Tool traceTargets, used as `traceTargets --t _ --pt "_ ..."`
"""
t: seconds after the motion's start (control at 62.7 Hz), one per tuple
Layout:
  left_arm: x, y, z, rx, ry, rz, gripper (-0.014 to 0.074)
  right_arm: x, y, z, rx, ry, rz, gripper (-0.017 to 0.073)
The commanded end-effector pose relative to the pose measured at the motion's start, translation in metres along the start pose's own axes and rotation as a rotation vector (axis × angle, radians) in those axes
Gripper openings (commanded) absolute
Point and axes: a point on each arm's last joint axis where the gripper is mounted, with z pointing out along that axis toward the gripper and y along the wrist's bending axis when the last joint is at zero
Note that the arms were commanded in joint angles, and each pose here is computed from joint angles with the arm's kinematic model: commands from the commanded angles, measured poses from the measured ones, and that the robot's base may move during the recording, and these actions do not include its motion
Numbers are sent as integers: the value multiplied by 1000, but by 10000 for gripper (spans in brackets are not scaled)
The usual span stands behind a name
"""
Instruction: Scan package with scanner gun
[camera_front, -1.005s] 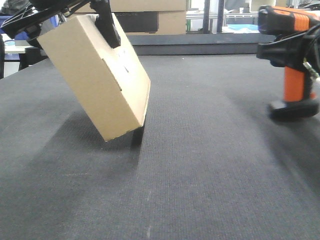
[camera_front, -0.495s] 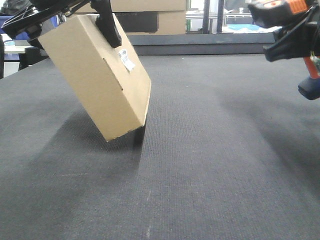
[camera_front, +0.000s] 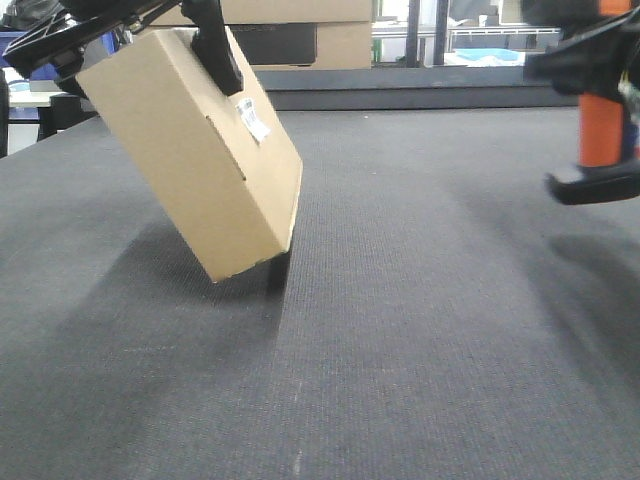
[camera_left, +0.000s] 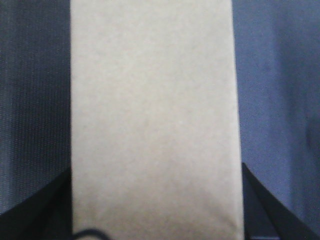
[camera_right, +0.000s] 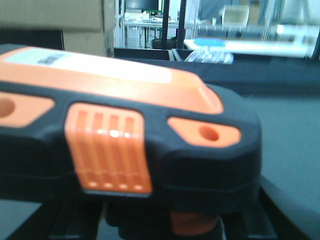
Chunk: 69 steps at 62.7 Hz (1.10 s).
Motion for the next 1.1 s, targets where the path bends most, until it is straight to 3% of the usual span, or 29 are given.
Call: traceTargets --t 0.0,1.085 --pt "-1 -3 -3 17 -13 -2 -111 -12 -1 0 3 -91 136 -167" --pt "-1 -3 -3 17 -13 -2 -111 19 8 7 -66 57 83 -160"
